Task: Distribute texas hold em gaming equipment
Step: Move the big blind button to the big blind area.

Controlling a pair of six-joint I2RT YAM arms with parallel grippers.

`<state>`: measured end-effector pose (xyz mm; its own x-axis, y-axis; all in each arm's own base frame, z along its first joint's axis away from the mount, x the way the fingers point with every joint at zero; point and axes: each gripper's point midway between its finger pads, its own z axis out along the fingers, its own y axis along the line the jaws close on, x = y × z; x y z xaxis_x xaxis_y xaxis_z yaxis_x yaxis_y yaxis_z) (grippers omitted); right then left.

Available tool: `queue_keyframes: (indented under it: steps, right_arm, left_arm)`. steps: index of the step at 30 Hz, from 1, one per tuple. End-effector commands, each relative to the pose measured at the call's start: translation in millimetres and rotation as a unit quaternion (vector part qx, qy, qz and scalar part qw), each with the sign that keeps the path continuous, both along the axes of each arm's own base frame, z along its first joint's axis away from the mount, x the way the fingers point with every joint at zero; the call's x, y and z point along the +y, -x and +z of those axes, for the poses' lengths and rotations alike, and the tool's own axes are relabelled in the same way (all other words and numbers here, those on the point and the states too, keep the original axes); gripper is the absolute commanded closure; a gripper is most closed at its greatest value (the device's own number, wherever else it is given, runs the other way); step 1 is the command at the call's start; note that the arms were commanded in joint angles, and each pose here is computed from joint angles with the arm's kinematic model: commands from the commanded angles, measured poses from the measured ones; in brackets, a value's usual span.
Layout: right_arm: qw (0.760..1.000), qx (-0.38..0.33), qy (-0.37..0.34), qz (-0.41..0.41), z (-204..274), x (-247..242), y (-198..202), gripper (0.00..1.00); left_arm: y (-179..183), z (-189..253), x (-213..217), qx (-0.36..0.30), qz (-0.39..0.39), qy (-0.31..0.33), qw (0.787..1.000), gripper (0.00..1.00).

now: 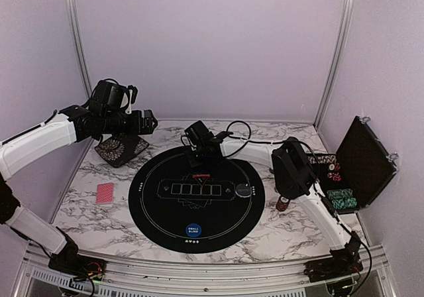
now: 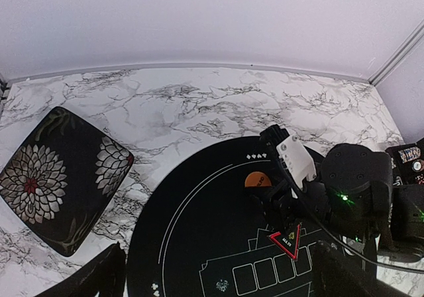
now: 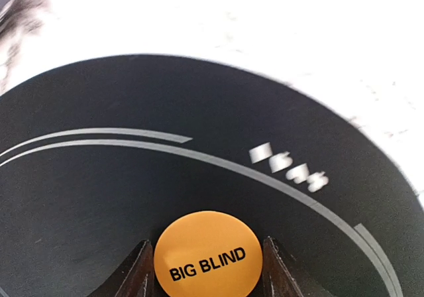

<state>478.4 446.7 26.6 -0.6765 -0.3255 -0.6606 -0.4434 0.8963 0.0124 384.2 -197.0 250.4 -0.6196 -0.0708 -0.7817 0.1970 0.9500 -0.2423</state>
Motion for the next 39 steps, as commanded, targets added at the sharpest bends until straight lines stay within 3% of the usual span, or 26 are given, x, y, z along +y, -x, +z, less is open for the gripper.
queue_keyframes:
  steps: [1, 30, 39]
  right_arm:
    - [0.998, 0.023, 0.052, -0.031, -42.2, -43.8, -21.1, 0.47]
    - [0.999, 0.041, -0.013, 0.008, -30.6, -4.9, -7.3, 0.46]
    - [0.999, 0.037, -0.031, 0.015, -14.8, 2.3, -6.2, 0.32]
  left_arm:
    - [1.0, 13.2, 2.2, -0.006, 0.003, 0.008, 1.0, 0.01]
    - [2.9, 19.3, 2.3, -0.009, 0.005, 0.018, 1.0, 0.01]
    - [3.0, 19.0, 2.3, -0.009, 0.003, 0.016, 1.0, 0.01]
